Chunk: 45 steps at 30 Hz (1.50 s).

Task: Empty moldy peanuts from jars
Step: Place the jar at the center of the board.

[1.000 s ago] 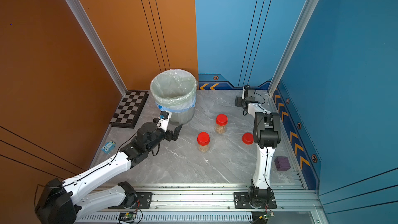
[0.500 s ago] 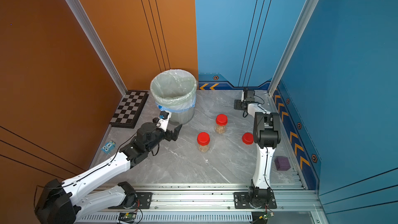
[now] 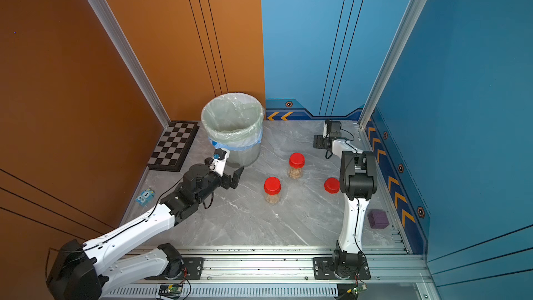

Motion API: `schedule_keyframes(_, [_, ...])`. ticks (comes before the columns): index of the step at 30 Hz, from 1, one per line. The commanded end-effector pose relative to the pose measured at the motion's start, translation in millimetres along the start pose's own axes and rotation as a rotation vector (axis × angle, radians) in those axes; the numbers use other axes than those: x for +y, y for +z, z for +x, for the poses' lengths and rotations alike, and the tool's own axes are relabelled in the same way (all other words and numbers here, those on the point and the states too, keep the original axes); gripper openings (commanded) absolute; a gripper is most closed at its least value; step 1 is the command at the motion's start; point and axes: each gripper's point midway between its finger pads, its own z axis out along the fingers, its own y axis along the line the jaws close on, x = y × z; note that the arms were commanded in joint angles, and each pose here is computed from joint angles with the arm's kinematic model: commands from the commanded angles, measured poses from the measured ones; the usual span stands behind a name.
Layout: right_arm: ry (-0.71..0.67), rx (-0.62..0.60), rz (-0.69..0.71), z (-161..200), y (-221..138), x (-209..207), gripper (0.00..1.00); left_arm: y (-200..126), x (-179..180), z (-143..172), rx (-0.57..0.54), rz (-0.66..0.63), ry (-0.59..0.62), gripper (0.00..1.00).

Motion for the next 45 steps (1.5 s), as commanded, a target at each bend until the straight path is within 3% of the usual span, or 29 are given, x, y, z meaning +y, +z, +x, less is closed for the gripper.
schedule_keyframes(1, [-0.018,0.075,0.003,23.0,-4.5,-0.1,0.85,0.6,-5.6,-4.5,-0.017,0.023,0.014,0.98])
schedule_keyframes(9, [-0.016,0.054,-0.002,28.0,-5.3,0.9,0.87,-0.7,-5.9,-1.4,-0.014,0.027,0.017,0.98])
schedule_keyframes(28, [-0.016,-0.057,-0.041,-27.5,-28.6,7.7,0.96,0.5,-6.6,1.3,-0.006,0.031,0.016,0.98])
schedule_keyframes(35, [-0.024,-0.048,-0.039,-24.9,-34.9,7.0,0.96,2.9,-6.8,3.4,0.002,0.031,0.018,0.98])
schedule_keyframes(45, [-0.045,-0.143,-0.042,-47.0,-99.1,14.8,0.97,1.9,-7.2,2.0,-0.003,0.034,0.03,0.98])
